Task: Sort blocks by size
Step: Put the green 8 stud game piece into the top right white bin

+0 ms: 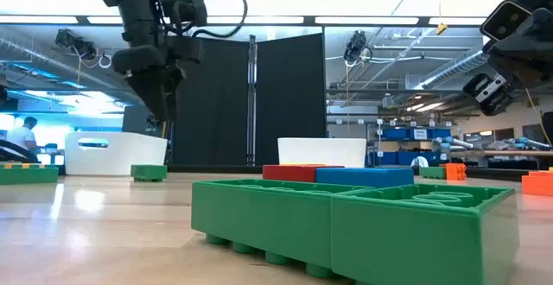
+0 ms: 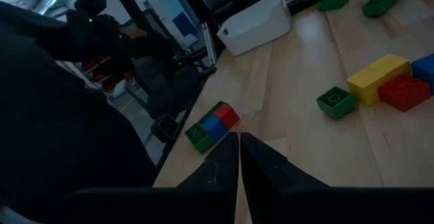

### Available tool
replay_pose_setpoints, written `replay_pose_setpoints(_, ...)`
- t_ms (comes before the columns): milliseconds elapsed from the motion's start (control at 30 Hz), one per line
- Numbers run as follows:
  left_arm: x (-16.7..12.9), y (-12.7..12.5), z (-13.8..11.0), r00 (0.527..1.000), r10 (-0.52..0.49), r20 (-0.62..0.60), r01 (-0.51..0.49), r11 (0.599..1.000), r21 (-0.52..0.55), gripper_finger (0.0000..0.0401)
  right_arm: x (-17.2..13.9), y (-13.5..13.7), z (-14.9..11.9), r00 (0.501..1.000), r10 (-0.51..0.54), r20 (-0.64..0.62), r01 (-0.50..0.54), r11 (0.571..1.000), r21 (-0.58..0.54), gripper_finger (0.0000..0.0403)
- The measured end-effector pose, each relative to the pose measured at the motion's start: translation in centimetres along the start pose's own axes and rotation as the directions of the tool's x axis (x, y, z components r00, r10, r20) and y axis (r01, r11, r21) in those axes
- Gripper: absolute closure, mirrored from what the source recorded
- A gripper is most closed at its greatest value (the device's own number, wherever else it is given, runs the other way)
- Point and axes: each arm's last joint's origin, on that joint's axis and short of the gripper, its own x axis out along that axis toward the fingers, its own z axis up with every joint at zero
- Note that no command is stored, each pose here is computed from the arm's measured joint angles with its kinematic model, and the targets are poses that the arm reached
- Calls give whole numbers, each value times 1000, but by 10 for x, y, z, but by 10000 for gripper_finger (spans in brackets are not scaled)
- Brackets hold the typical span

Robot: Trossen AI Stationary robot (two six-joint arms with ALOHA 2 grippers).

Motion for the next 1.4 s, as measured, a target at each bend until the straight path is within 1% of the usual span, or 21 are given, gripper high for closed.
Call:
replay_pose_setpoints(67, 2, -3, -3, 1000, -10, -15, 12, 993, 118, 55, 0, 0, 0, 1000, 0, 0, 0, 1000, 0, 375)
replay_pose_setpoints(167, 6, -9, -6, 999, -25, -36, 34, 961, 274, 55, 0, 0, 0, 1000, 0, 0, 0, 1000, 0, 375)
replay_pose_setpoints(267, 10, -14, -10, 998, -33, -51, 48, 936, 348, 55, 0, 0, 0, 1000, 0, 0, 0, 1000, 0, 375)
replay_pose_setpoints(400, 18, -18, -12, 996, -41, -77, 68, 922, 381, 55, 0, 0, 0, 1000, 0, 0, 0, 1000, 0, 375)
replay_pose_setpoints(700, 50, -22, -11, 982, -61, -181, 128, 914, 384, 55, 0, 0, 0, 1000, 0, 0, 0, 1000, 0, 375)
replay_pose_setpoints(833, 65, -24, -9, 975, -64, -212, 147, 903, 403, 55, 0, 0, 0, 1000, 0, 0, 0, 1000, 0, 375)
replay_pose_setpoints(1067, 84, -25, -8, 965, -39, -258, 146, 900, 410, 60, 0, 0, 0, 1000, 0, 0, 0, 1000, 0, 375)
replay_pose_setpoints(1200, 87, -26, -8, 960, -43, -275, 158, 898, 410, 92, 0, 0, 0, 1000, 0, 0, 0, 1000, 0, 375)
replay_pose_setpoints(1400, 88, -27, -9, 957, -65, -283, 179, 899, 400, 173, 0, 0, 0, 1000, 0, 0, 0, 1000, 0, 375)
